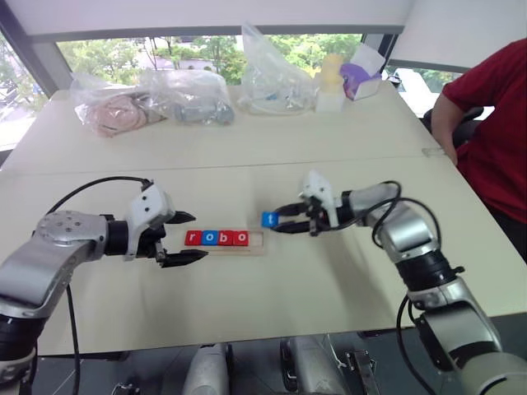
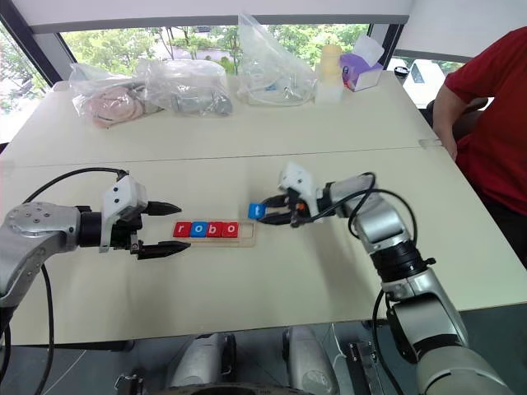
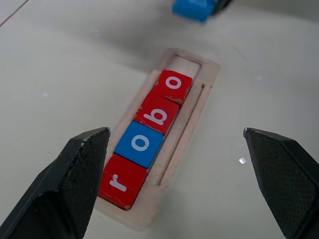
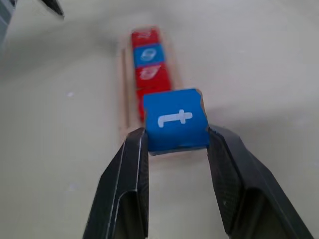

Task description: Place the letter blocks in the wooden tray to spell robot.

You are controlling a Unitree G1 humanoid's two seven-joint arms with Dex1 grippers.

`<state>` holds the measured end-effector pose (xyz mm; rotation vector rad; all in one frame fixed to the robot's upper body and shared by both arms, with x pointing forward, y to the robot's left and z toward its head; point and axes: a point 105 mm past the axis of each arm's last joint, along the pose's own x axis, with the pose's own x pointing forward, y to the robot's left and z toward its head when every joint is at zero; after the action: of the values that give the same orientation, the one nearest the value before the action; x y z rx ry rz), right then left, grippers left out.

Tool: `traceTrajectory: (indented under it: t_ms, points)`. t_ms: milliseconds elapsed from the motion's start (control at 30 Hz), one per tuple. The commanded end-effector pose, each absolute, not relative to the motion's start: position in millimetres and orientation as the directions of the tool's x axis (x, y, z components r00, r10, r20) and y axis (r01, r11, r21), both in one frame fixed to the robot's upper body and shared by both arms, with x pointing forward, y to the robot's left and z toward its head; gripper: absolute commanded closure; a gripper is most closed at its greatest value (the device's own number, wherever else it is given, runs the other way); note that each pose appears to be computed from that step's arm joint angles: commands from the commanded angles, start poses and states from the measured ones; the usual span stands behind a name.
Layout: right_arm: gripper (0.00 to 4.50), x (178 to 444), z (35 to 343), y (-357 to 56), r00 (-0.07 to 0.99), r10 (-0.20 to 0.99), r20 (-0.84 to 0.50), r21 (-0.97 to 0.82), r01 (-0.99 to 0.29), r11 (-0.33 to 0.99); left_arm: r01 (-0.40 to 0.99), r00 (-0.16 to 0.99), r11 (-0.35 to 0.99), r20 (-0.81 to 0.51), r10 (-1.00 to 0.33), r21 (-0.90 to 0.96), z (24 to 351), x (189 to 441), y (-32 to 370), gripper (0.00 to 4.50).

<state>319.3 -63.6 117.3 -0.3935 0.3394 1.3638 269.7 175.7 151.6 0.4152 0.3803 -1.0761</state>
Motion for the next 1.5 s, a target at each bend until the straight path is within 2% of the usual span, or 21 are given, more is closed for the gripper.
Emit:
traceTrajectory:
  t_ms: [33, 167, 567, 1500]
  points:
    - [3.39, 321, 125, -60, 0.224, 0.851, -0.475, -0.149, -0.974, 0.173, 0.907, 0.417, 0.388, -0.474, -0.775, 0.164, 159, 264, 169, 0.0]
    - [3.39, 318, 119, -57, 0.221, 0.825, -0.52, -0.192, -0.971, 0.14, 0.9, 0.432, 0.397, -0.483, -0.762, 0.179, 156, 263, 169, 0.0]
    - [3.39, 321, 114, -41, 0.234, 0.804, -0.547, -0.184, -0.97, 0.157, 0.887, 0.46, 0.415, -0.481, -0.746, 0.203, 155, 267, 168, 0.0]
    - [3.39, 321, 109, -21, 0.254, 0.804, -0.538, -0.159, -0.967, 0.199, 0.869, 0.494, 0.438, -0.475, -0.728, 0.232, 151, 271, 165, 0.0]
